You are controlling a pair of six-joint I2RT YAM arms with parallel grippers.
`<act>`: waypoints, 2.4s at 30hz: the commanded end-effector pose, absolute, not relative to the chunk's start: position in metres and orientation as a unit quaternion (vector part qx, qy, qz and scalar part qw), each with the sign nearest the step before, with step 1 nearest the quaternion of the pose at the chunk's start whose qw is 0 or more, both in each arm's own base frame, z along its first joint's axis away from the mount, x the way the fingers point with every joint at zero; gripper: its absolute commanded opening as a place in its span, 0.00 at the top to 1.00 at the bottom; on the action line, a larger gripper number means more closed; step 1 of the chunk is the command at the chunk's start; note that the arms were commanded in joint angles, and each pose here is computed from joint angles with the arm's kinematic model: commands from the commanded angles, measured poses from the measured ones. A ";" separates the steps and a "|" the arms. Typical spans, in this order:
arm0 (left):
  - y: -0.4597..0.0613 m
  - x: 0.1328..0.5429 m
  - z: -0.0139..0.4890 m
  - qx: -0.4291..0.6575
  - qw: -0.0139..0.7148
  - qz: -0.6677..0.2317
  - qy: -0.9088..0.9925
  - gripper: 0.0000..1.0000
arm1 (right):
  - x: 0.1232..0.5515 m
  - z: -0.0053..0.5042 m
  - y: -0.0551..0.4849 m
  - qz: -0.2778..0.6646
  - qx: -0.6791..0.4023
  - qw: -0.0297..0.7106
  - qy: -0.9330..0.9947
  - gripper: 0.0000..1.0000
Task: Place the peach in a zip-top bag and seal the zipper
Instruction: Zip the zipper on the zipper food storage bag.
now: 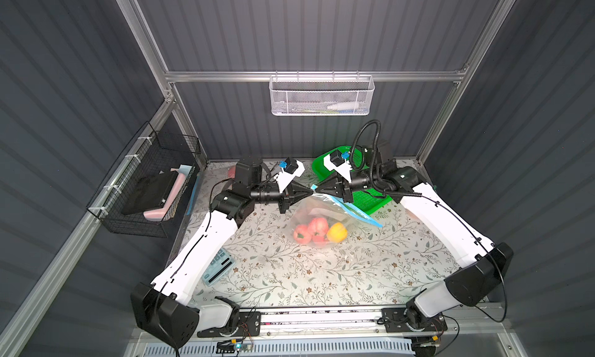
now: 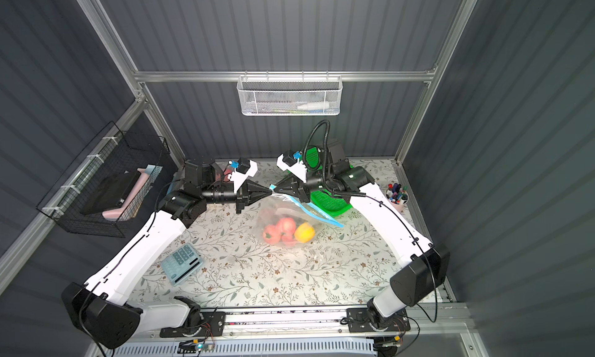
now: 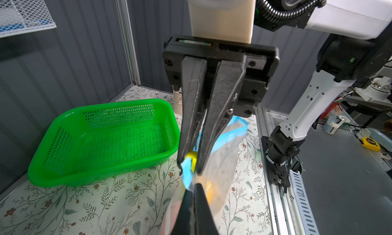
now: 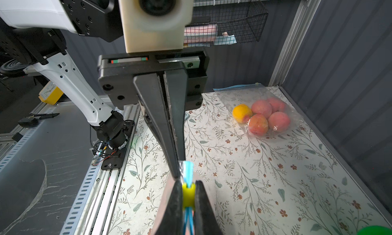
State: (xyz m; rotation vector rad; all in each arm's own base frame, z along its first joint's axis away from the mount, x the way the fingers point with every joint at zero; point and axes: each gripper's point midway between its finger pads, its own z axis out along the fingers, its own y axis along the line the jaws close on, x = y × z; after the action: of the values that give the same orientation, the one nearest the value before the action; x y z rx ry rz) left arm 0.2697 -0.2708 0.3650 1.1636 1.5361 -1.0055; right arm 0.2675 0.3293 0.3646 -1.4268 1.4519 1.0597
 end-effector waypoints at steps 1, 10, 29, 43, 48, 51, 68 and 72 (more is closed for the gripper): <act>-0.259 0.271 0.374 0.450 0.486 -0.388 0.640 1.00 | 0.271 0.370 0.315 0.393 -0.565 0.431 0.584 0.90; -0.264 0.262 0.376 0.459 0.465 -0.420 0.630 0.83 | 0.263 0.377 0.319 0.424 -0.565 0.426 0.566 0.90; -0.285 0.273 0.397 0.424 0.419 -0.518 0.613 0.79 | 0.263 0.372 0.329 0.443 -0.569 0.412 0.557 0.90; -0.282 0.266 0.396 0.441 0.432 -0.511 0.598 1.00 | 0.268 0.367 0.328 0.428 -0.562 0.412 0.575 0.76; -0.281 0.262 0.396 0.449 0.438 -0.505 0.594 1.00 | 0.269 0.371 0.328 0.431 -0.554 0.412 0.581 0.64; -0.280 0.262 0.396 0.449 0.441 -0.500 0.595 1.00 | 0.269 0.371 0.329 0.433 -0.555 0.411 0.579 0.71; -0.261 0.275 0.400 0.402 0.503 -0.429 0.633 1.00 | 0.267 0.363 0.309 0.397 -0.569 0.429 0.578 0.86; -0.251 0.287 0.402 0.363 0.528 -0.396 0.657 1.00 | 0.270 0.360 0.303 0.387 -0.567 0.431 0.585 0.86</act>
State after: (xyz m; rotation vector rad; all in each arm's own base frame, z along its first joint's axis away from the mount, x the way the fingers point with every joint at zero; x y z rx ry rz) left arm 0.2778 -0.2657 0.3876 0.9725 1.5723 -1.0582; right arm 0.2698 0.3150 0.3618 -1.4126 1.4493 1.0157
